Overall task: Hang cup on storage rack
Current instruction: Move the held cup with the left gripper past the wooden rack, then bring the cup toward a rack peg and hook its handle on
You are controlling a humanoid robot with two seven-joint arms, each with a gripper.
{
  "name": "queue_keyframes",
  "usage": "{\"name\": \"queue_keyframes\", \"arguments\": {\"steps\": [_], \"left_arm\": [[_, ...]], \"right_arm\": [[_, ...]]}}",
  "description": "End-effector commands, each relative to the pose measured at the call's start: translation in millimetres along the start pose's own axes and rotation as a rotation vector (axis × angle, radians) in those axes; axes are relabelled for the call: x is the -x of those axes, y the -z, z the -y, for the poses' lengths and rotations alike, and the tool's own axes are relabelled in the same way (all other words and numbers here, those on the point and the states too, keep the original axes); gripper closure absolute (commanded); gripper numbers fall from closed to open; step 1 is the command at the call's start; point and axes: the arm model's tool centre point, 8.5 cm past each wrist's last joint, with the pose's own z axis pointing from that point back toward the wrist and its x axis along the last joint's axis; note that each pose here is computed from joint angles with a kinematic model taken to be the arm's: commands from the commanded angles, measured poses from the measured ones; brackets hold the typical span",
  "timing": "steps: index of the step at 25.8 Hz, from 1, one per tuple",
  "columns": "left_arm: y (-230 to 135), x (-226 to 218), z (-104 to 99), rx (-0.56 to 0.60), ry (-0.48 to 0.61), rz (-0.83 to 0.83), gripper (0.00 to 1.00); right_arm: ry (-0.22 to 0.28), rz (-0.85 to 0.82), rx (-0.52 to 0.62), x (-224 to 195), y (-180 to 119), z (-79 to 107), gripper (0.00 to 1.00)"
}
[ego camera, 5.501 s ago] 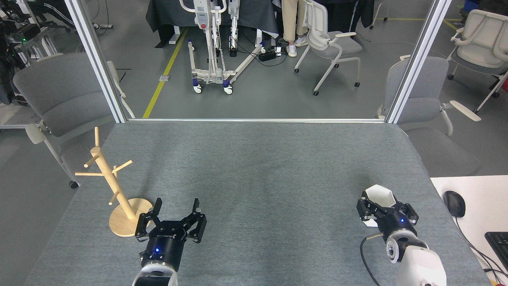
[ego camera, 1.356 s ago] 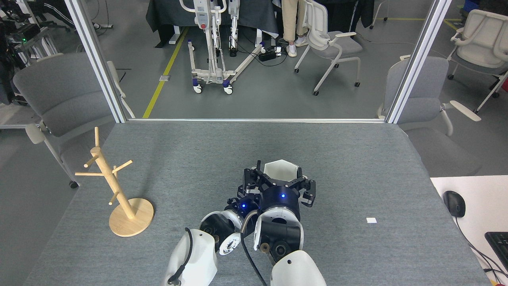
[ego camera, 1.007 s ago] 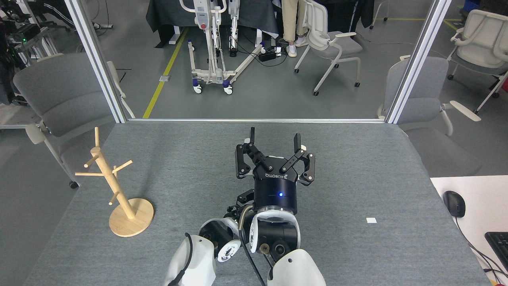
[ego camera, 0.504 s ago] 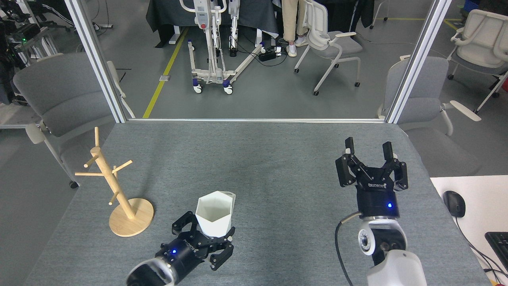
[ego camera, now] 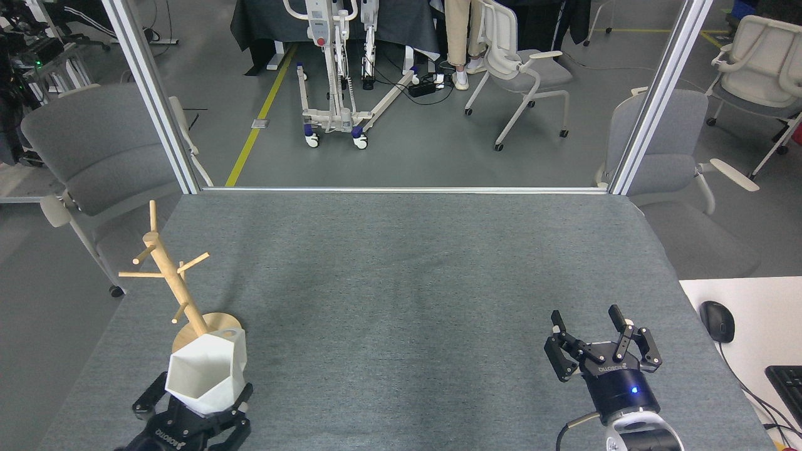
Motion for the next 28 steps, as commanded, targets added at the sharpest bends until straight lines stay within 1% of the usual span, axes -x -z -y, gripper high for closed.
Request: {"name": "queue_keyframes", "arguments": {"steps": [1,3,5,7,9,11,13,15,17,18,19,22,25,28], "left_arm": [[-26.5,49.5,-9.2,-0.024,0.056,-0.156,1.0],[-39.1,74.8,-8.6,0.001,0.097,-0.246,1.0],[-42.5,95.0,-9.9,0.009,0.122,-0.33,1.0],[-40.9,110.4,-2.8,0.032,0.129,-0.405,1.0],[-35.3,126.6,2.3,0.044,0.132,-0.481,1.0],[-26.4,140.3,3.9,0.056,0.153,-0.527,1.0],[-15.4,150.4,5.4,0.078,0.183,-0.543,1.0],[-3.0,159.9,5.8,0.094,0.204,-0.556,1.0],[9.2,167.8,7.9,0.104,0.196,-0.567,1.0],[12.8,172.0,7.5,0.105,0.192,-0.572,1.0],[15.4,175.4,7.0,0.105,0.189,-0.576,1.0],[20.1,179.2,7.4,0.11,0.187,-0.581,1.0],[20.1,179.3,11.2,0.158,0.205,-0.581,1.0],[24.3,179.7,9.0,0.174,0.208,-0.581,1.0]], "right_arm": [[0.027,0.001,-0.004,-4.5,7.2,5.0,0.01],[0.024,-0.012,-0.011,-6.0,15.3,10.9,0.01],[0.02,-0.05,-0.008,-6.5,18.3,14.1,0.01],[0.028,-0.07,-0.011,-16.5,20.7,12.8,0.01],[0.051,-0.092,-0.012,-26.3,22.5,11.8,0.01],[0.049,-0.095,-0.001,-24.6,25.4,15.8,0.01],[0.046,-0.089,-0.001,-24.2,25.8,16.0,0.01],[0.057,-0.086,-0.002,-28.7,26.3,15.0,0.01],[0.056,-0.087,-0.004,-28.6,27.2,15.0,0.01],[0.05,-0.086,0.005,-26.9,29.1,18.3,0.01],[0.045,-0.086,0.013,-24.7,31.3,21.6,0.01],[0.056,-0.087,0.01,-28.3,33.0,20.3,0.01],[0.054,-0.092,0.004,-27.4,33.4,19.5,0.01],[0.051,-0.084,0.001,-26.6,31.8,18.4,0.01]]}}
